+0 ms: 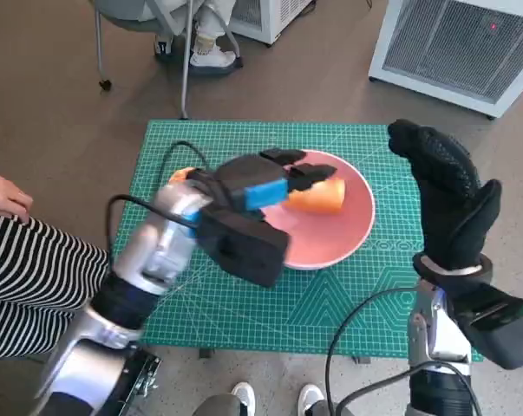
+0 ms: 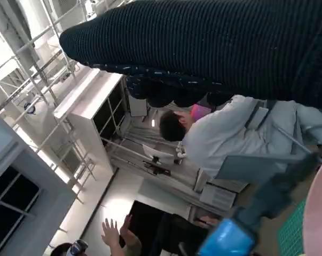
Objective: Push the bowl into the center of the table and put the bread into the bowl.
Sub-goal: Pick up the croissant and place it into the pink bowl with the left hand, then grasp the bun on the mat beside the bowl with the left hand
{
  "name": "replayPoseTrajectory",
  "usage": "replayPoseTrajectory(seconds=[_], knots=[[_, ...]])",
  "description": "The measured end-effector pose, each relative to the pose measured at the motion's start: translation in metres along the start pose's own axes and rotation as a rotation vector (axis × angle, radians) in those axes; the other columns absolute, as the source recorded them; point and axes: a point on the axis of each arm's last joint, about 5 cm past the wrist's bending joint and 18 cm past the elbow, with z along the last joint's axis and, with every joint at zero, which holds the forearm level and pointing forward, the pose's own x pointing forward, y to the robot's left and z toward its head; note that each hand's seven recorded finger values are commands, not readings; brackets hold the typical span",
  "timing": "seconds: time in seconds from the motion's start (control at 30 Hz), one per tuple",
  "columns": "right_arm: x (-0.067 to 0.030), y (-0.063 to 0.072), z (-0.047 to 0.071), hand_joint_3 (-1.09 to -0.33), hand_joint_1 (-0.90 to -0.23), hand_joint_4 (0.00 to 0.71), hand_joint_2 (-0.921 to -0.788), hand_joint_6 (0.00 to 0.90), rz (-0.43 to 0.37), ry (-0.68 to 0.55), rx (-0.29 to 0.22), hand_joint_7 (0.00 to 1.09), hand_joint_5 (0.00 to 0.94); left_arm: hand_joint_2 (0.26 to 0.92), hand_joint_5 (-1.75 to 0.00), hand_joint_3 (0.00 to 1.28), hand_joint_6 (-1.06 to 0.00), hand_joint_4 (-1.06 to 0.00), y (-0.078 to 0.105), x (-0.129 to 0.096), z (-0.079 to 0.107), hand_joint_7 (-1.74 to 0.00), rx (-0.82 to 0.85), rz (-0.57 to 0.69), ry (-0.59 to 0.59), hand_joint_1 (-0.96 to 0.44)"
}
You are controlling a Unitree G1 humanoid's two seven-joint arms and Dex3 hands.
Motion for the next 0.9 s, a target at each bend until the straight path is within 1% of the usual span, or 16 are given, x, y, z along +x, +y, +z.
replayPoseTrajectory(seconds=[0.03,0.07,0.1,0.2,0.33,0.47,0.6,0.73,0.9], knots=[[-0.0001,0.000,0.000,-0.668,-0.693,0.137,-0.921,0.084,0.000,0.001,-0.001,0.38,0.001,0.765,0.00,0.00,-0.12,0.00,0.003,-0.004,-0.003,-0.02,-0.010,0.003,-0.006,-0.32],[-0.0002,0.001,0.000,-0.668,-0.694,0.137,-0.921,0.084,0.001,0.002,-0.002,0.38,0.001,0.763,0.00,0.00,-0.12,0.00,0.007,-0.009,-0.007,-0.02,-0.026,0.008,-0.016,-0.30],[-0.0003,0.001,0.000,-0.667,-0.696,0.137,-0.921,0.084,0.002,0.003,-0.002,0.38,0.001,0.759,0.00,0.00,-0.13,0.00,0.011,-0.014,-0.011,-0.02,-0.039,0.012,-0.021,-0.24],[-0.0008,0.002,-0.001,-0.667,-0.697,0.137,-0.921,0.083,0.009,0.008,-0.010,0.38,0.001,0.760,0.00,0.00,-0.13,0.00,0.021,-0.029,-0.025,-0.02,-0.075,0.025,-0.026,-0.19],[-0.0022,0.002,-0.001,-0.669,-0.683,0.138,-0.921,0.083,0.011,0.013,-0.016,0.38,0.001,0.763,0.00,0.00,-0.13,0.00,0.031,-0.050,-0.044,-0.02,-0.111,0.049,0.015,-0.14],[-0.0029,0.002,-0.002,-0.672,-0.672,0.138,-0.921,0.083,0.009,0.016,-0.017,0.38,0.001,0.759,0.00,0.00,-0.13,0.00,0.040,-0.066,-0.054,-0.02,-0.105,0.081,0.071,-0.09],[-0.0036,0.002,-0.003,-0.679,-0.667,0.138,-0.921,0.082,0.010,0.022,-0.019,0.38,0.001,0.752,0.00,0.00,-0.14,0.00,0.047,-0.076,-0.060,-0.02,-0.089,0.100,0.106,-0.05],[-0.0030,0.002,-0.003,-0.682,-0.666,0.139,-0.921,0.082,0.013,0.022,-0.019,0.38,0.001,0.749,0.00,0.00,-0.14,0.00,0.050,-0.083,-0.068,-0.02,-0.072,0.109,0.151,-0.04],[-0.0030,0.002,-0.003,-0.682,-0.666,0.139,-0.921,0.082,0.012,0.022,-0.020,0.38,0.001,0.748,0.00,0.00,-0.14,0.00,0.052,-0.085,-0.072,-0.02,-0.067,0.114,0.178,-0.04]])
